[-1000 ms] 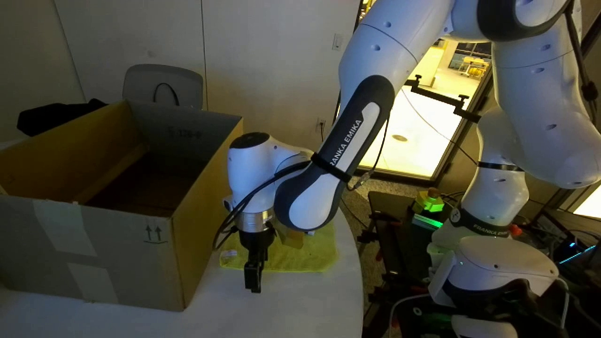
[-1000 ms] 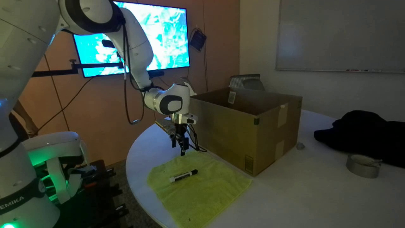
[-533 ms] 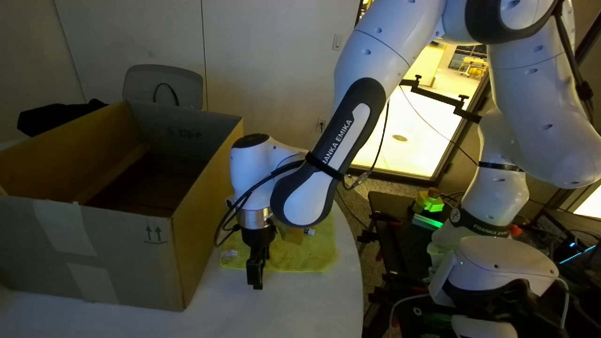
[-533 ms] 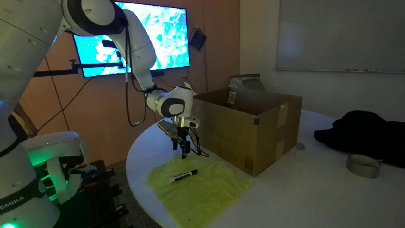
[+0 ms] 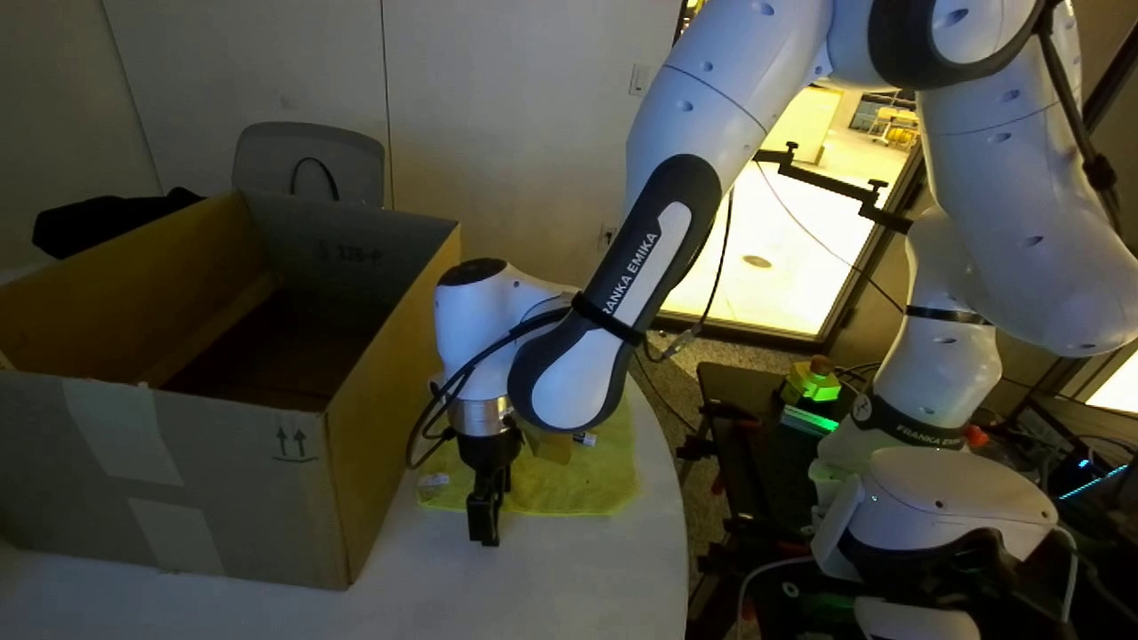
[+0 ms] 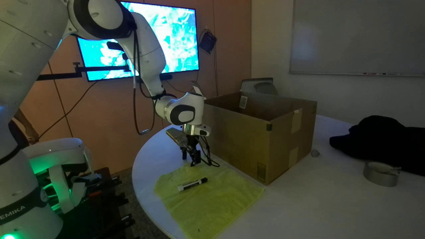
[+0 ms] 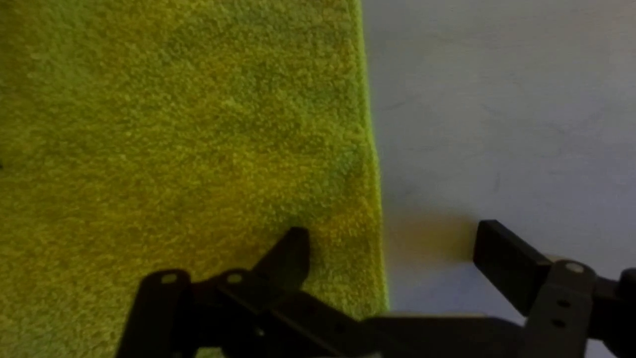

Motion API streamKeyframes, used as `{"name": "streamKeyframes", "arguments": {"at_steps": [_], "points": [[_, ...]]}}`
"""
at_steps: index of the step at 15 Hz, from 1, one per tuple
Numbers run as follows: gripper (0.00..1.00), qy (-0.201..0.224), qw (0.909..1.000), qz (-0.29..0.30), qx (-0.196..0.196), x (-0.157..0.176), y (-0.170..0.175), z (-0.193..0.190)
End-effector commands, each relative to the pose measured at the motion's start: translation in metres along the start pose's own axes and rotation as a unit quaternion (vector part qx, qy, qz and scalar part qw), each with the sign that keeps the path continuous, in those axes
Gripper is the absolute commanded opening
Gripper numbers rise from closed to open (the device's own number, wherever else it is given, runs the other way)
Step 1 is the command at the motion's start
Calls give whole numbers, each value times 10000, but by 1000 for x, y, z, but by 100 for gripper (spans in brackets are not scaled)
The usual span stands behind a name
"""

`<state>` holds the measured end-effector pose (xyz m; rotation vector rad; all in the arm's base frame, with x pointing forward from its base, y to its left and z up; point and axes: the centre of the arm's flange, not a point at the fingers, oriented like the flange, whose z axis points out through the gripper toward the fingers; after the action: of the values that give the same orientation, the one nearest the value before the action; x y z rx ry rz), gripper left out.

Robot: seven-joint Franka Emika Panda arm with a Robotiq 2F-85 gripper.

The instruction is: Put the marker on the towel then fold it and put it inside the box

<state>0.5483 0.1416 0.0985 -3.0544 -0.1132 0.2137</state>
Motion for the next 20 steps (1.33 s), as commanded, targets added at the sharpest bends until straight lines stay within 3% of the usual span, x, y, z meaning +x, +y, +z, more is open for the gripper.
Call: {"name": "streamKeyframes", "arguments": {"at_steps": [1, 8, 10, 20], "points": [[59, -124, 9999, -16, 91, 9, 2, 10], [5, -206, 9998, -27, 21, 7, 2, 5], [0, -215, 9998, 20, -36, 5, 3, 3], [1, 154, 9945, 817, -643, -20, 28, -62]]}}
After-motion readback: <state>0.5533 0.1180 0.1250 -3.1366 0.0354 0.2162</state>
